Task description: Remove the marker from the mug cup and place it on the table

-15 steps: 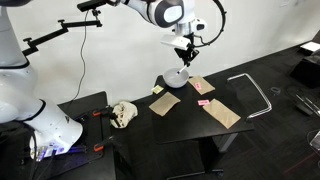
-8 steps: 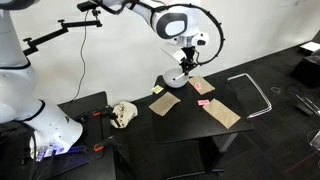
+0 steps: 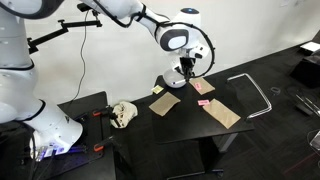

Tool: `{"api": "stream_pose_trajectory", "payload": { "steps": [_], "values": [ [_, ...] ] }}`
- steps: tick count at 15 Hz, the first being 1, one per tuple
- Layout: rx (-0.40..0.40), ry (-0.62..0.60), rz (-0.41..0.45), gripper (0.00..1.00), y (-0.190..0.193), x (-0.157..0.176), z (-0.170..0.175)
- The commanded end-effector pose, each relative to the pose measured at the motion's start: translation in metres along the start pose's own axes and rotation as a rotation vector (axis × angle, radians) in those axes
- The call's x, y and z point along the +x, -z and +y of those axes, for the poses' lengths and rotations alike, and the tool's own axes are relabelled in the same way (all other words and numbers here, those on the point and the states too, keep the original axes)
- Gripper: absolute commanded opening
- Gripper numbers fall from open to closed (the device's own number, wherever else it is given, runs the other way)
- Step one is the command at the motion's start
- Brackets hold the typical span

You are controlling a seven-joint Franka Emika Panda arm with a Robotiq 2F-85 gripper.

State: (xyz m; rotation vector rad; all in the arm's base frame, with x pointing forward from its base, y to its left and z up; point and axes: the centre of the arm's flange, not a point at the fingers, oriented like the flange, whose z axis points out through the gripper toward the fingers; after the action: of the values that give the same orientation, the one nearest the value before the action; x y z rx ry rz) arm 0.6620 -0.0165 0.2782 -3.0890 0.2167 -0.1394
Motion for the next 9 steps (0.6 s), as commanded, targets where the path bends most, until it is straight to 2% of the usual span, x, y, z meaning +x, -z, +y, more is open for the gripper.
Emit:
{"api": "stream_pose_trajectory", "payload": {
  "steps": [1, 9],
  "values": [
    [-0.017, -0.103, 0.039, 0.03, -0.009, 0.014, -0.001],
    [-0.043, -0.156, 0.043, 0.03, -0.027, 0.025, 0.024]
  ]
}}
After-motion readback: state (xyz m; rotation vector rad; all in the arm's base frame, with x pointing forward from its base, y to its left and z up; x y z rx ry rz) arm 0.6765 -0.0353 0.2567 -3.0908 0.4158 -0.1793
